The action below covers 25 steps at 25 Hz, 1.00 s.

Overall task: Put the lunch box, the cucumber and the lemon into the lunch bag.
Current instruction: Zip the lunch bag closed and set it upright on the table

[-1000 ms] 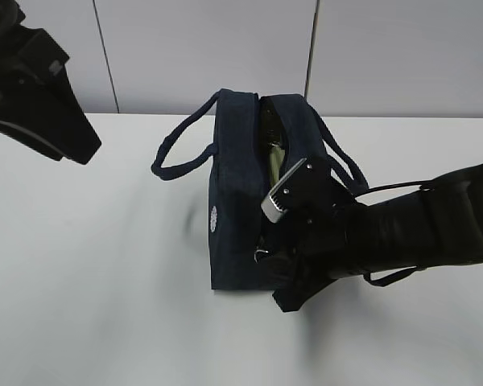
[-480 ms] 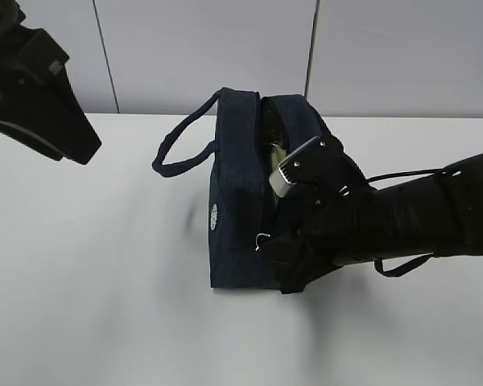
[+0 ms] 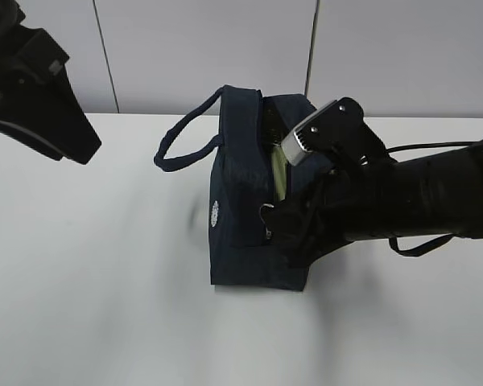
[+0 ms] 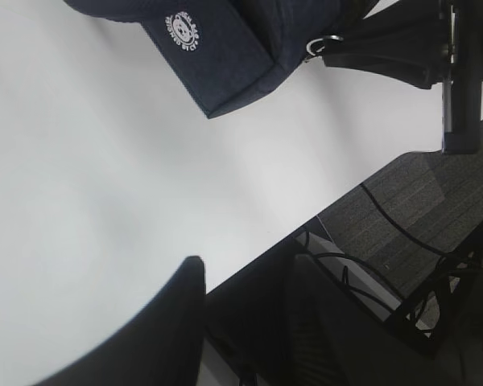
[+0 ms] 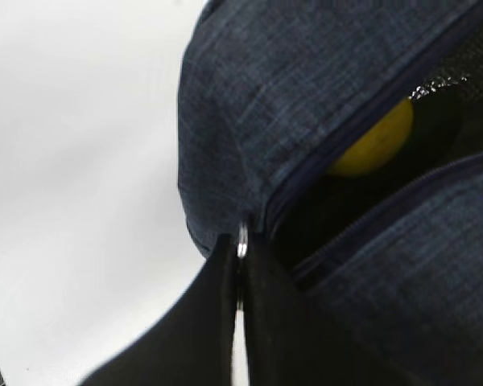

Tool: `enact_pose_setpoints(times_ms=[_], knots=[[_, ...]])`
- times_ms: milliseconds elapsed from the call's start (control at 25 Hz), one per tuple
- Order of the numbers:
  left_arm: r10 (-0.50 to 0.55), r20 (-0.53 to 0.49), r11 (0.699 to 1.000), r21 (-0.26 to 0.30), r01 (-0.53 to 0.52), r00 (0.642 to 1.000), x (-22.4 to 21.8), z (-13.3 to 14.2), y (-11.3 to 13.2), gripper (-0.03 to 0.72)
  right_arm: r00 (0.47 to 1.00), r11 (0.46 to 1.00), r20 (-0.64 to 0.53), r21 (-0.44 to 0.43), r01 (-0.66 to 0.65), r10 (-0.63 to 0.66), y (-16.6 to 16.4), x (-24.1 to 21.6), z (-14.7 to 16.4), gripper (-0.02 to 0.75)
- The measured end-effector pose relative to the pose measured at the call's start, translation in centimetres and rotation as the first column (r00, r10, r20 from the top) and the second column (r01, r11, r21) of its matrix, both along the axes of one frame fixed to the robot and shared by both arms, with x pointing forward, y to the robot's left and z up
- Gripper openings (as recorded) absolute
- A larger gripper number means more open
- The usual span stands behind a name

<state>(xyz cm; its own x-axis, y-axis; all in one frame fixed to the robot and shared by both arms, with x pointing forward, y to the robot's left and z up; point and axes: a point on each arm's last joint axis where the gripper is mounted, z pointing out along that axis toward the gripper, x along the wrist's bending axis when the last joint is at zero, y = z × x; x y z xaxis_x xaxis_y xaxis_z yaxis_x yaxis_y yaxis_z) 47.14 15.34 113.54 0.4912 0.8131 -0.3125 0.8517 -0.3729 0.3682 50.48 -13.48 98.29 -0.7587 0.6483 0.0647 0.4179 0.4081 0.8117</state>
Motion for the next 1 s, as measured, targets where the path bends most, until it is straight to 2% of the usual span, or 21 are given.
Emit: enact_pose_setpoints(times_ms=[480,800,1000], knots=[[0.000,0.000,1.000,0.000,0.000,1.000,0.0,0.0,0.0,0.237,0.992,0.999,0.121,0.012,0.033,-0.034,-0.8,-0.7,3.5,0.000],[-0.002,0.000,1.000,0.001,0.002,1.000,0.0,-0.1,0.0,0.238,0.974,0.997,0.218,0.038,0.061,-0.068,-0.4,0.9,6.4,0.000],[0.004,-0.002,1.000,0.005,-0.004,1.000,0.5,-2.2,-0.2,0.239,0.960,0.995,0.259,0.031,0.100,-0.104,-0.5,1.7,7.4,0.000]])
